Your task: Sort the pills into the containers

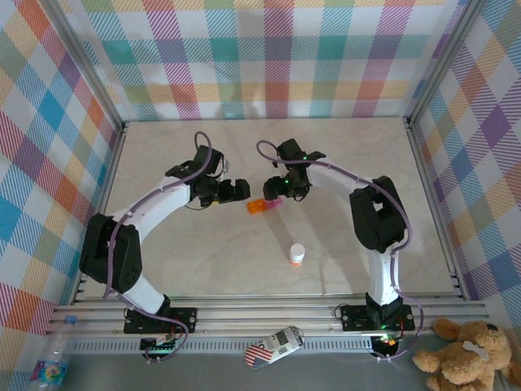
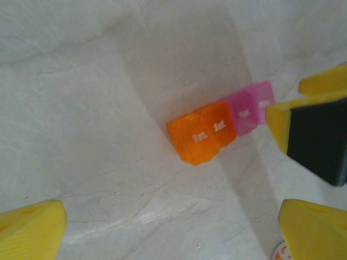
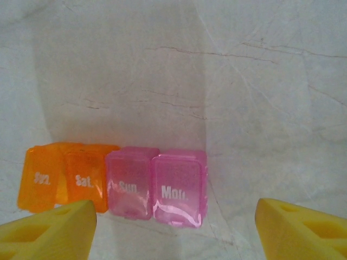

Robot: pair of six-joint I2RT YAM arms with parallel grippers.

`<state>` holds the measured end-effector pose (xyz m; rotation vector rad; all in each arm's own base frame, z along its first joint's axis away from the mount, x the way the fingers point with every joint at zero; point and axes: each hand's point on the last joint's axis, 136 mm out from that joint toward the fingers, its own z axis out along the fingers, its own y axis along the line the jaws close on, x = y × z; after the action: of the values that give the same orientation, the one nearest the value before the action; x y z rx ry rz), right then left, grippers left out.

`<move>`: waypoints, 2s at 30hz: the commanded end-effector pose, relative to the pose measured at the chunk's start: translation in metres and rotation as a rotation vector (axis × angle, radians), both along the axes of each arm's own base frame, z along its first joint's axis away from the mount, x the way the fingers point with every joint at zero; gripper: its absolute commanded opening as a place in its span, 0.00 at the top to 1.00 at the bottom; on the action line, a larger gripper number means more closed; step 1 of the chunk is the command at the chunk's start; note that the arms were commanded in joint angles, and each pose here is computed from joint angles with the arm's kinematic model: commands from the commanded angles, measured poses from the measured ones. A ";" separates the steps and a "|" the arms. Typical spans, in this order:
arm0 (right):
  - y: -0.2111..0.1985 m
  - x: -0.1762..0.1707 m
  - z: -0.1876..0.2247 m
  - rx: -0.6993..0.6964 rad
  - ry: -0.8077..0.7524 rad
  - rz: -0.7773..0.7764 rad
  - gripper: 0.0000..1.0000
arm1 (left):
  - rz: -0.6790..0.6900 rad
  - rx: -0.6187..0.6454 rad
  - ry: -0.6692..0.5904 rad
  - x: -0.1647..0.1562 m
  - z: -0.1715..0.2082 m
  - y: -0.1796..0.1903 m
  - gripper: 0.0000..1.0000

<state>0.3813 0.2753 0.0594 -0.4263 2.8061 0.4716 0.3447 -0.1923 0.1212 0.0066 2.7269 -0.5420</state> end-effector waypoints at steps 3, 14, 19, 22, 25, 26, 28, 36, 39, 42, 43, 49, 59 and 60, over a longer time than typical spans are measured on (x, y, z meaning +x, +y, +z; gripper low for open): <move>0.008 0.001 -0.008 0.024 0.029 0.005 0.24 | -0.098 0.192 0.000 -0.003 -0.011 0.007 0.00; 0.005 -0.005 -0.033 -0.003 0.074 0.003 0.25 | -0.257 0.360 0.006 -0.010 -0.035 -0.011 0.00; 0.004 -0.008 -0.037 -0.009 0.082 0.003 0.25 | -0.305 0.380 0.014 -0.013 -0.044 -0.022 0.00; 0.003 -0.008 -0.038 -0.009 0.082 0.003 0.25 | -0.327 0.393 0.013 -0.012 -0.048 -0.027 0.00; 0.003 -0.008 -0.038 -0.009 0.083 0.003 0.26 | -0.334 0.401 0.019 -0.010 -0.052 -0.030 0.00; 0.003 -0.008 -0.039 -0.008 0.085 0.002 0.26 | -0.333 0.405 0.020 -0.009 -0.054 -0.030 0.00; 0.003 -0.008 -0.039 -0.007 0.087 0.001 0.26 | -0.329 0.410 0.016 -0.006 -0.055 -0.031 0.00; 0.005 -0.010 -0.041 -0.002 0.095 0.002 0.26 | -0.339 0.439 0.021 0.004 -0.061 -0.034 0.00; 0.005 -0.009 -0.041 -0.002 0.096 0.002 0.27 | -0.342 0.454 0.023 0.007 -0.064 -0.033 0.00; 0.004 -0.010 -0.042 -0.003 0.097 0.001 0.27 | -0.341 0.468 0.021 0.009 -0.066 -0.032 0.00; 0.005 -0.010 -0.042 -0.003 0.097 0.003 0.27 | -0.338 0.471 0.020 0.009 -0.066 -0.031 0.00; 0.003 -0.010 -0.045 -0.008 0.101 0.000 0.27 | -0.320 0.483 0.021 0.014 -0.065 -0.023 0.00; 0.003 -0.012 -0.050 -0.014 0.112 0.001 0.28 | -0.283 0.479 -0.003 0.028 -0.054 -0.014 0.00; 0.002 -0.013 -0.051 -0.016 0.113 0.001 0.28 | -0.278 0.480 -0.003 0.030 -0.053 -0.013 0.00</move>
<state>0.3791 0.2836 0.0321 -0.4199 2.8529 0.5256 0.3654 -0.2118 0.0592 0.5213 2.8100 0.0283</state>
